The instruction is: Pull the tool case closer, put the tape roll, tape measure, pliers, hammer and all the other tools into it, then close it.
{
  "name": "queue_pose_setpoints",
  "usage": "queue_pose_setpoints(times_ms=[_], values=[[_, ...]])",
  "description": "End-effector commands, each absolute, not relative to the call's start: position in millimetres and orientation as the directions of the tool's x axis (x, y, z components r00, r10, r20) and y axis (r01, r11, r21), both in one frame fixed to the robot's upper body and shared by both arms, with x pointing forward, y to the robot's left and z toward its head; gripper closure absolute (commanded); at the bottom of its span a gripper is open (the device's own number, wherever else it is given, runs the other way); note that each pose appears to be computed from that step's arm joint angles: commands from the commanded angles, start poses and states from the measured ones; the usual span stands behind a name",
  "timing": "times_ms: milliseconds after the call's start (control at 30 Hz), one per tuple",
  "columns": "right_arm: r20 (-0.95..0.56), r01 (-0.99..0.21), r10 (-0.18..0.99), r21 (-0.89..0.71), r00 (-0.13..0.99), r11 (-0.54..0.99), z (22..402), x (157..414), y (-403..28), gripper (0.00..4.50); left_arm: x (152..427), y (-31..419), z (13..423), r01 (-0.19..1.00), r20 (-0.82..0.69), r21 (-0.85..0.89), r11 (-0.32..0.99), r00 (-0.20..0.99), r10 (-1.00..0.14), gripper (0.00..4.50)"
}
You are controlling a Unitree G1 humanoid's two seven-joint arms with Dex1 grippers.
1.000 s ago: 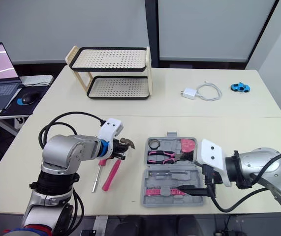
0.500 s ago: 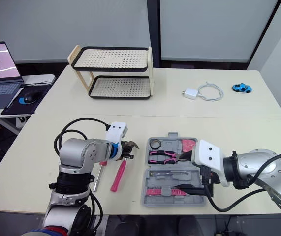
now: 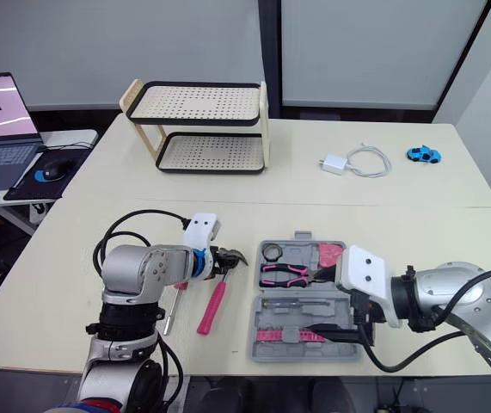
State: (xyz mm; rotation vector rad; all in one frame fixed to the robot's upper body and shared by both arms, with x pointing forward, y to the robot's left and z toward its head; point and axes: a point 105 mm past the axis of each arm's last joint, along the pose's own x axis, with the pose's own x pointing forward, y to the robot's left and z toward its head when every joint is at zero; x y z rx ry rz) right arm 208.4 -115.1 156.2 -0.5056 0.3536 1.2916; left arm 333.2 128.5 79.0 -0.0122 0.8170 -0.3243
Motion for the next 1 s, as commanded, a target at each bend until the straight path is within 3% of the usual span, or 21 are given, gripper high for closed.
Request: queue_pose_setpoints(times_ms=[33, 100, 367, 600, 767, 1000], values=[[-0.510, -0.961, 0.816, -0.196, 0.272, 0.197, 165, 210, -120, 0.00, 331, 135, 99, 0.298, -0.672, -0.118, 0.947, 0.678, -0.297, 0.53], [-0.507, -0.956, 0.813, -0.200, 0.287, 0.213, 167, 211, -123, 0.00, 328, 142, 110, 0.320, -0.652, -0.099, 0.942, 0.694, -0.304, 0.04], [-0.494, -0.897, 0.752, -0.306, 0.435, 0.318, 178, 221, -158, 0.00, 300, 191, 145, 0.421, -0.560, -0.012, 0.907, 0.749, -0.354, 0.04], [-0.522, -0.864, 0.695, -0.380, 0.495, 0.330, 177, 224, -198, 0.00, 256, 240, 137, 0.573, -0.567, 0.048, 0.818, 0.690, -0.451, 0.04], [-0.586, -0.895, 0.679, -0.332, 0.442, 0.296, 169, 216, -221, 0.00, 234, 282, 118, 0.550, -0.568, 0.059, 0.833, 0.705, -0.425, 0.04], [-0.598, -0.886, 0.654, -0.333, 0.464, 0.323, 163, 213, -233, 0.00, 211, 307, 95, 0.454, -0.540, 0.047, 0.890, 0.761, -0.360, 0.04]])
